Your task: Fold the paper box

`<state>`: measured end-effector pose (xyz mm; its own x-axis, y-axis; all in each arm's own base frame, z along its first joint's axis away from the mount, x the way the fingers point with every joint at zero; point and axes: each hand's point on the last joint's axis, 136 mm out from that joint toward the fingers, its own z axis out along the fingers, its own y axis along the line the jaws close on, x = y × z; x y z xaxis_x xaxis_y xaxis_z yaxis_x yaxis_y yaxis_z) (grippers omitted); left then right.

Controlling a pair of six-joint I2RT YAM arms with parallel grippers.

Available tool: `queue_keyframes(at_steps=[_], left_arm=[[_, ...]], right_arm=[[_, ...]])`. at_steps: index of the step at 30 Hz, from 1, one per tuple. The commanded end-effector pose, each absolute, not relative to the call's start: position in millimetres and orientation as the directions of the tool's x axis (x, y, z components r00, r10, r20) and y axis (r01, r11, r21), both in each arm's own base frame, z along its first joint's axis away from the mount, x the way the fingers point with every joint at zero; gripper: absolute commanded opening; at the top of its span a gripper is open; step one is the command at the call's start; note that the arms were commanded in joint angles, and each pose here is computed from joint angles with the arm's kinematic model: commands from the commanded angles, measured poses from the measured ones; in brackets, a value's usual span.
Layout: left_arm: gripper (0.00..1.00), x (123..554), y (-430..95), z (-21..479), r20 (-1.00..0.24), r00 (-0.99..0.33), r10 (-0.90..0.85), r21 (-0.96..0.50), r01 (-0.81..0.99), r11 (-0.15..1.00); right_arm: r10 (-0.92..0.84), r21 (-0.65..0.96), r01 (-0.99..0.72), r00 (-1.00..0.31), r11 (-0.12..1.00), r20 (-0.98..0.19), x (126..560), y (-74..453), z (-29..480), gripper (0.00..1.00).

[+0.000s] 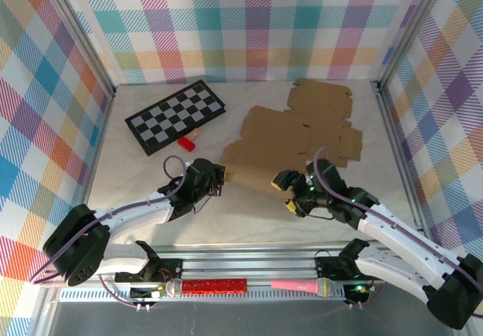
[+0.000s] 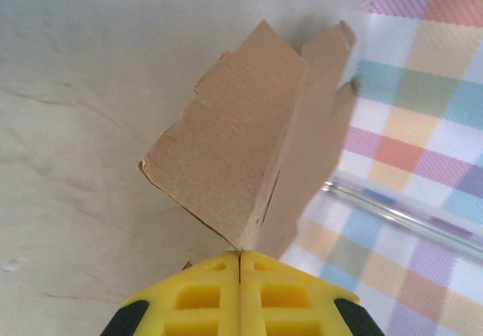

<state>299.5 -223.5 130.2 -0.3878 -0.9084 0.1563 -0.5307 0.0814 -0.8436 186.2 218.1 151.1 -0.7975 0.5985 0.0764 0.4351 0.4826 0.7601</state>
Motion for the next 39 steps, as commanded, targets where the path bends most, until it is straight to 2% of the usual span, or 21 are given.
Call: queue_keyframes(at_steps=[1, 6, 11, 20, 26, 39], left_arm=[[0.0, 302.0, -218.0, 149.4, 0.19, -0.331, -0.924, -0.847, -0.531, 0.016], [0.0, 299.5, -213.8, 159.1, 0.217, -0.311, -0.925, -0.85, -0.526, -0.023], [0.0, 293.1, -211.7, 158.3, 0.24, -0.314, -0.919, -0.843, -0.537, -0.036], [0.0, 285.0, -208.9, 162.9, 0.268, -0.321, -0.909, -0.838, -0.543, -0.055], [0.0, 278.9, -210.0, 163.7, 0.282, -0.332, -0.9, -0.83, -0.555, -0.055], [0.0, 270.2, -204.6, 176.0, 0.291, -0.342, -0.893, -0.835, -0.547, -0.063]], right_arm=[[0.78, 0.846, 0.462, -0.619, 0.268, 0.091, 216.6, 228.2, 175.9, 0.84], [0.802, 0.835, 0.49, -0.588, 0.249, 0.106, 220.0, 257.5, 167.4, 0.87], [0.824, 0.845, 0.48, -0.56, 0.237, 0.087, 233.9, 269.8, 161.6, 0.85], [0.873, 0.853, 0.485, -0.483, 0.195, 0.075, 247.5, 263.5, 161.1, 0.66], [0.875, 0.862, 0.475, -0.477, 0.179, 0.081, 254.6, 263.8, 176.6, 0.51], [0.877, 0.842, 0.497, -0.477, 0.21, 0.063, 278.2, 260.7, 190.9, 0.24]])
